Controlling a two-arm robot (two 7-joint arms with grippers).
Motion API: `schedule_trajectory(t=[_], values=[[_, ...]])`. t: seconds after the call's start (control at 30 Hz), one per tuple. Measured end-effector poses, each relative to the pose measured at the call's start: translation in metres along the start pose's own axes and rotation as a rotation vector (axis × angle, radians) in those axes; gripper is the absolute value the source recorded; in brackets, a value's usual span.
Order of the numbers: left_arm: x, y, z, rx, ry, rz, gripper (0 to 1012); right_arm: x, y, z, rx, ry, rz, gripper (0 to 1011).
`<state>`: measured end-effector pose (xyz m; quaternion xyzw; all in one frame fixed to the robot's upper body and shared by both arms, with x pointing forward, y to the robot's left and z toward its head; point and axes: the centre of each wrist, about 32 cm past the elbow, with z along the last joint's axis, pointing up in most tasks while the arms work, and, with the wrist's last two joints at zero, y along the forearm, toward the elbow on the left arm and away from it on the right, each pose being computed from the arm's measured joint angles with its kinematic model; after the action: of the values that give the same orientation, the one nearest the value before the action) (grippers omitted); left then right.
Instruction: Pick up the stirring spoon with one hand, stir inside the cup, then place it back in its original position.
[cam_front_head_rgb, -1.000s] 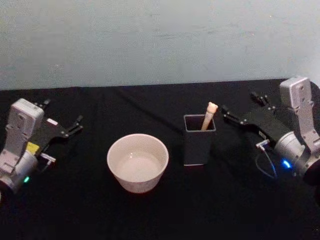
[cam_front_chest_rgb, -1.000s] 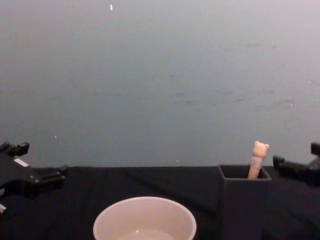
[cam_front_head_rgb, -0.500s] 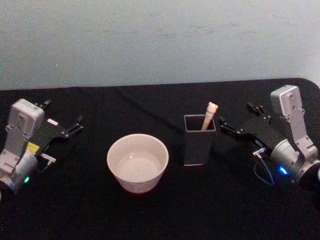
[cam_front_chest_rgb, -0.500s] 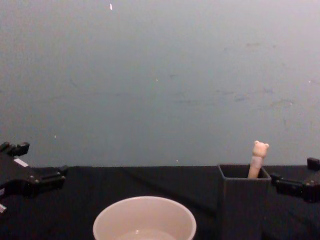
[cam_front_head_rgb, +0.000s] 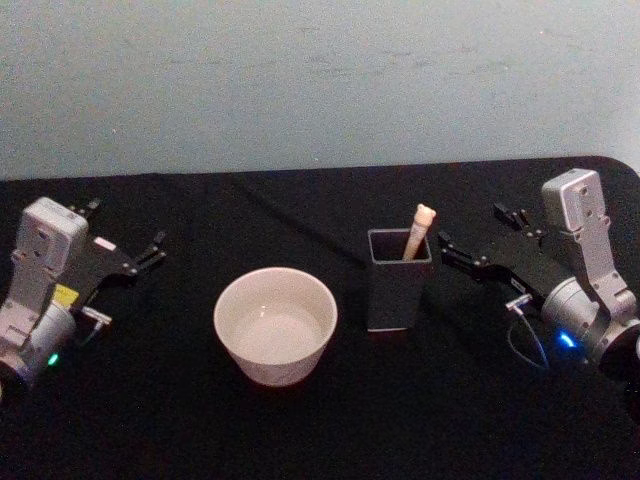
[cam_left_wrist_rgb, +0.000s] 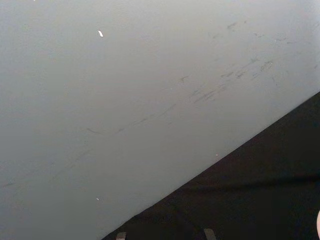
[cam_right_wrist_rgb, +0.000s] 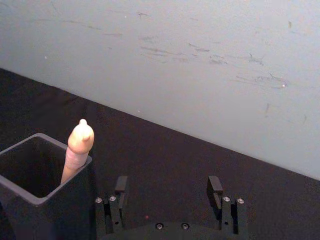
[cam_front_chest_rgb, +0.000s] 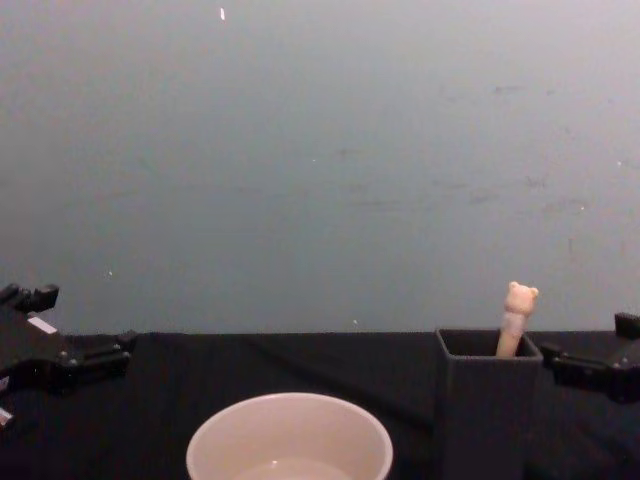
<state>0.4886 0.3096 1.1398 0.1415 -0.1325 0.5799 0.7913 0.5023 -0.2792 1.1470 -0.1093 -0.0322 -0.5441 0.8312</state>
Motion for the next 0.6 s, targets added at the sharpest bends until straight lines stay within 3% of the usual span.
schedule_trajectory(t=[0.6], values=[[0.0000, 0.0000, 0.0000, 0.000, 0.000, 0.000, 1002, 0.0001, -0.0001, 0.0004, 0.003, 0.001, -0.001, 1002]])
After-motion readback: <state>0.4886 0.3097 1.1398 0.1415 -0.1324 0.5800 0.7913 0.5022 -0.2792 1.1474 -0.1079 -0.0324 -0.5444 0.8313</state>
